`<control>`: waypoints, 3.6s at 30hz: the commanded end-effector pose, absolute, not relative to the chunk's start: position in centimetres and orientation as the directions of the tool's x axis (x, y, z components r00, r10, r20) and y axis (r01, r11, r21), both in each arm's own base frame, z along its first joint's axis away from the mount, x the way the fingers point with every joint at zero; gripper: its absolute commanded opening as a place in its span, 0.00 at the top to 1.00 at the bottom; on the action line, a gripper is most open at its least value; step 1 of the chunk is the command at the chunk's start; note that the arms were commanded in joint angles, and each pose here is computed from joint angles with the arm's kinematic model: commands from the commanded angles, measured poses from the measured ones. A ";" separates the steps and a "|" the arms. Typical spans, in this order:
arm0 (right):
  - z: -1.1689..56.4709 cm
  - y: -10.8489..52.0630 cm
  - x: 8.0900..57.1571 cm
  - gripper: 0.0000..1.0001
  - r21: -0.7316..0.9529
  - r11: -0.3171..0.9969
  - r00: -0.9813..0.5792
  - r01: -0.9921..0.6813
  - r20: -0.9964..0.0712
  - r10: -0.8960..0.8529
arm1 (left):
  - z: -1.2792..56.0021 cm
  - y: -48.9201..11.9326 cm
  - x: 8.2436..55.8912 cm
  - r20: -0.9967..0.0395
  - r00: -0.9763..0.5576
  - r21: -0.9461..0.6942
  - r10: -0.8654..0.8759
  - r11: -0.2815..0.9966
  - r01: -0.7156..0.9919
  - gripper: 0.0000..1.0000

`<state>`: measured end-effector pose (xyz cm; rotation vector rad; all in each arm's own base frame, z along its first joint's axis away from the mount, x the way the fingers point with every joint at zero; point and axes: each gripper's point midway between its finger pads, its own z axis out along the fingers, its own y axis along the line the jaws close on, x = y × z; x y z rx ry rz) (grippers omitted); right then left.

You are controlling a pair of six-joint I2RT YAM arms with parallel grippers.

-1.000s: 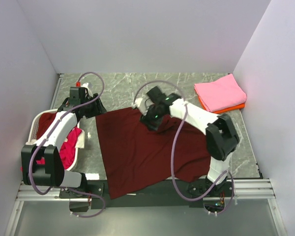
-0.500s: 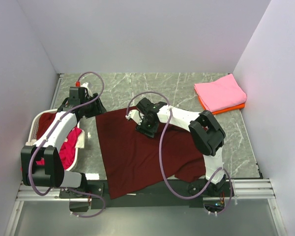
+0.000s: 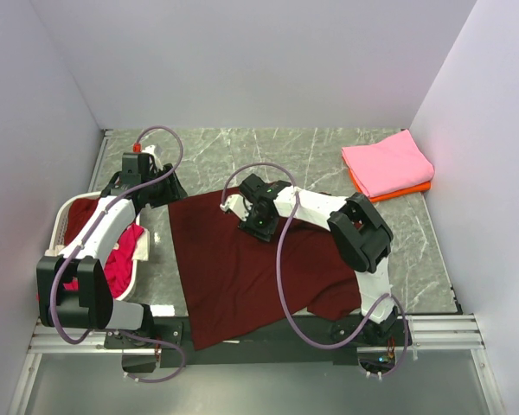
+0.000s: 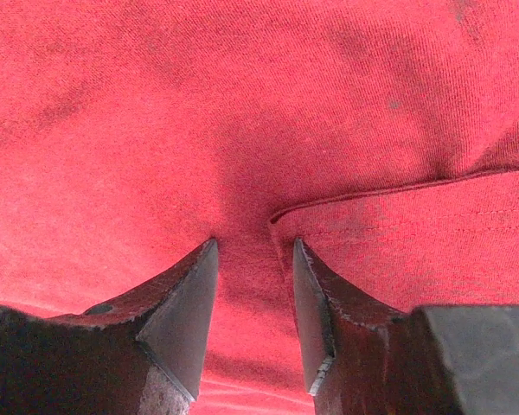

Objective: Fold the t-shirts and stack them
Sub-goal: Flatten the tshirt out

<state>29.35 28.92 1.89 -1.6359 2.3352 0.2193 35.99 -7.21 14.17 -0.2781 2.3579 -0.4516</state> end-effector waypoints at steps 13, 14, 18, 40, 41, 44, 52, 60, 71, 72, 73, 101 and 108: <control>3.2 30.8 31.1 0.53 -0.064 0.352 -0.307 -0.934 -0.361 -0.881 | 15.3 -7.2 36.2 -0.650 -0.699 -0.387 -0.299 0.921 -0.034 0.41; 2.9 30.7 31.0 0.53 -0.059 0.349 -0.308 -0.935 -0.354 -0.883 | 15.4 -7.2 36.3 -0.651 -0.698 -0.388 -0.299 0.921 -0.032 0.41; 2.4 30.5 31.0 0.53 -0.055 0.354 -0.315 -0.934 -0.343 -0.885 | 15.4 -7.3 36.3 -0.650 -0.699 -0.389 -0.299 0.921 -0.031 0.41; 3.8 29.4 32.3 0.71 -0.026 0.398 -0.360 -0.917 -0.371 -0.856 | 15.0 -7.2 36.3 -0.643 -0.704 -0.387 -0.300 0.921 -0.039 0.41; 3.7 29.5 32.2 0.69 -0.022 0.395 -0.360 -0.918 -0.370 -0.857 | 14.9 -7.2 36.2 -0.643 -0.705 -0.385 -0.300 0.922 -0.041 0.42; 3.8 29.6 32.1 0.64 -0.012 0.393 -0.361 -0.919 -0.374 -0.855 | 14.9 -7.2 36.3 -0.642 -0.705 -0.386 -0.300 0.921 -0.040 0.42; 4.6 29.9 32.2 0.66 0.014 0.397 -0.370 -0.918 -0.394 -0.841 | 15.0 -7.2 36.3 -0.643 -0.705 -0.387 -0.298 0.921 -0.036 0.42; 4.5 29.4 32.7 0.72 0.018 0.406 -0.380 -0.914 -0.392 -0.838 | 15.0 -7.2 36.3 -0.643 -0.705 -0.387 -0.298 0.921 -0.036 0.41; 3.2 29.4 32.1 0.70 0.058 0.400 -0.393 -0.915 -0.361 -0.846 | 14.9 -7.2 36.2 -0.642 -0.707 -0.386 -0.298 0.922 -0.038 0.41; 3.2 29.3 31.9 0.70 0.061 0.400 -0.394 -0.915 -0.358 -0.847 | 14.9 -7.2 36.2 -0.641 -0.707 -0.388 -0.300 0.921 -0.039 0.42; 3.0 29.3 31.9 0.70 0.065 0.399 -0.395 -0.915 -0.354 -0.848 | 14.9 -7.2 36.2 -0.642 -0.706 -0.387 -0.300 0.921 -0.039 0.41; 7.5 26.4 34.8 0.91 0.054 0.476 -0.447 -0.878 -0.454 -0.771 | 14.3 -7.1 36.4 -0.631 -0.715 -0.381 -0.300 0.923 -0.051 0.41; 6.5 26.3 34.8 0.80 0.059 0.475 -0.451 -0.878 -0.431 -0.781 | 14.2 -7.1 36.3 -0.629 -0.717 -0.380 -0.300 0.923 -0.052 0.41</control>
